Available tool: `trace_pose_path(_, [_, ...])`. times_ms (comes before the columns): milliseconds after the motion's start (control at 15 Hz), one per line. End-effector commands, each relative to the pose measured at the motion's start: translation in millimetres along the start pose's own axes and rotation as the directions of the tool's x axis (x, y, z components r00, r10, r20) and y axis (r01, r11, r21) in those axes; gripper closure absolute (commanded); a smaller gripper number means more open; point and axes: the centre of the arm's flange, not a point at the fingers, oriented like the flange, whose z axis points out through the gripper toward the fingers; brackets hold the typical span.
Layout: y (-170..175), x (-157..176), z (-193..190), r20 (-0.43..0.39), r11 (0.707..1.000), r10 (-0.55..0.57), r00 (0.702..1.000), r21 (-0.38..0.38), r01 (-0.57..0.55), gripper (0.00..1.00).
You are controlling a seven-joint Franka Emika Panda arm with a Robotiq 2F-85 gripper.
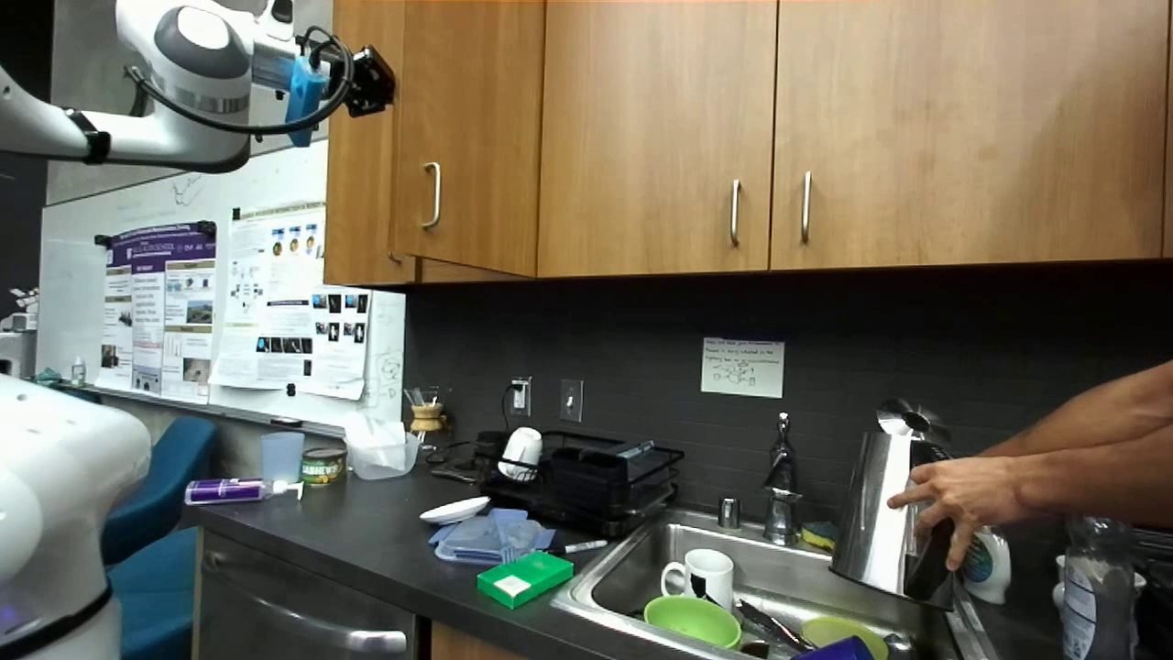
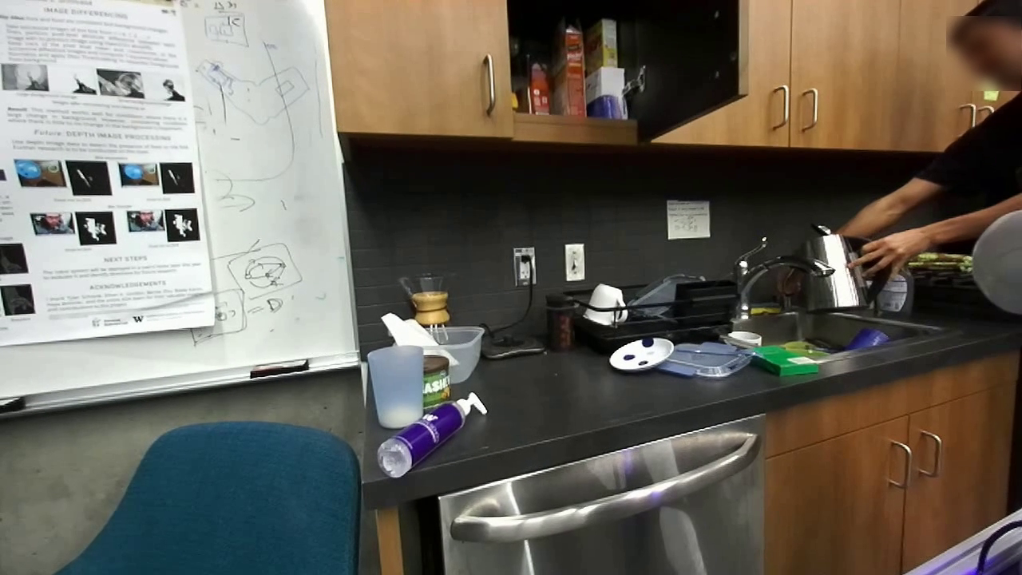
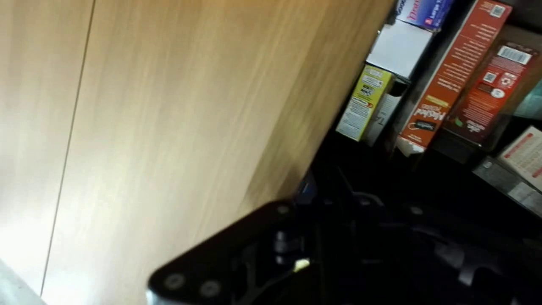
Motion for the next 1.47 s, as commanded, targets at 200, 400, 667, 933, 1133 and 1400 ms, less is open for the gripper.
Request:
trace_pose_path(200, [19, -30, 43, 0.123, 0.988, 0.027, 0.992, -0.157, -0.007, 1.0])
trace_pose_path(400, [31, -39, 57, 0.165, 0.97, 0.05, 0.985, -0.243, -0.009, 1.0])
trace_pose_path(667, [19, -31, 50, 0.131, 0.973, 0.072, 0.989, -0.226, -0.04, 1.0])
trace_pose_path(933, [5, -13, 29, 0.034, 0.988, 0.111, 0.993, -0.109, -0.107, 1.0])
trace_pose_path(1133, [-2, 9, -11, -0.075, 0.989, 0.151, 0.986, 0.023, -0.149, 1.0])
trace_pose_path(1400, [9, 29, -81, -0.163, 0.953, 0.242, 0.956, 0.227, -0.202, 1.0])
